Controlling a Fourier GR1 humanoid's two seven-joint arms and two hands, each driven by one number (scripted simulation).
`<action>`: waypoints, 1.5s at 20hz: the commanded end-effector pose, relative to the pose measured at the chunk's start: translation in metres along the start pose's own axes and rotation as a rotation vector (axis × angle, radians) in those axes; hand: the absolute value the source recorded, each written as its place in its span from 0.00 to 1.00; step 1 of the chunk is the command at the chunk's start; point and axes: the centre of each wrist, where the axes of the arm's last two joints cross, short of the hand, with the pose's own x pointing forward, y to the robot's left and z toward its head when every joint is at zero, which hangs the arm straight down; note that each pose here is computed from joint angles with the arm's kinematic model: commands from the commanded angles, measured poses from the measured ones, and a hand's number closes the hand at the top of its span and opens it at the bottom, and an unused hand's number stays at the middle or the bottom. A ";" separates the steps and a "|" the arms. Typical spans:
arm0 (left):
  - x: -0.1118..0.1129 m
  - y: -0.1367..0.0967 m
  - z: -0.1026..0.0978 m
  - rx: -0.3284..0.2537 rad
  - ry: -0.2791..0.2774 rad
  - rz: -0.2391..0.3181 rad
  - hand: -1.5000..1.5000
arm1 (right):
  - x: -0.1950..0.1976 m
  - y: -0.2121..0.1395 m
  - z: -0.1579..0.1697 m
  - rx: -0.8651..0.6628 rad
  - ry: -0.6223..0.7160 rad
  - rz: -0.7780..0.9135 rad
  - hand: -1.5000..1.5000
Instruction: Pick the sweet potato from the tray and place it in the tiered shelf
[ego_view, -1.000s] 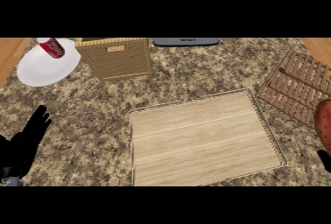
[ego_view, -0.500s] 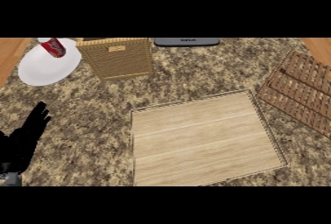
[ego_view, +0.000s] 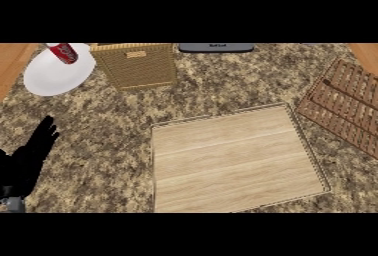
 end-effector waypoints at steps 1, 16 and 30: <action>0.006 -0.008 0.005 -0.031 -0.007 0.007 0.50 | 0.008 -0.018 -0.019 0.008 0.150 0.058 1.00; -0.003 -0.018 -0.011 -0.009 -0.007 -0.015 0.50 | -0.035 0.017 -0.086 -0.017 0.212 0.143 1.00; 0.005 -0.009 -0.006 -0.024 0.005 -0.016 0.50 | -0.116 0.066 -0.127 0.017 0.341 0.165 0.00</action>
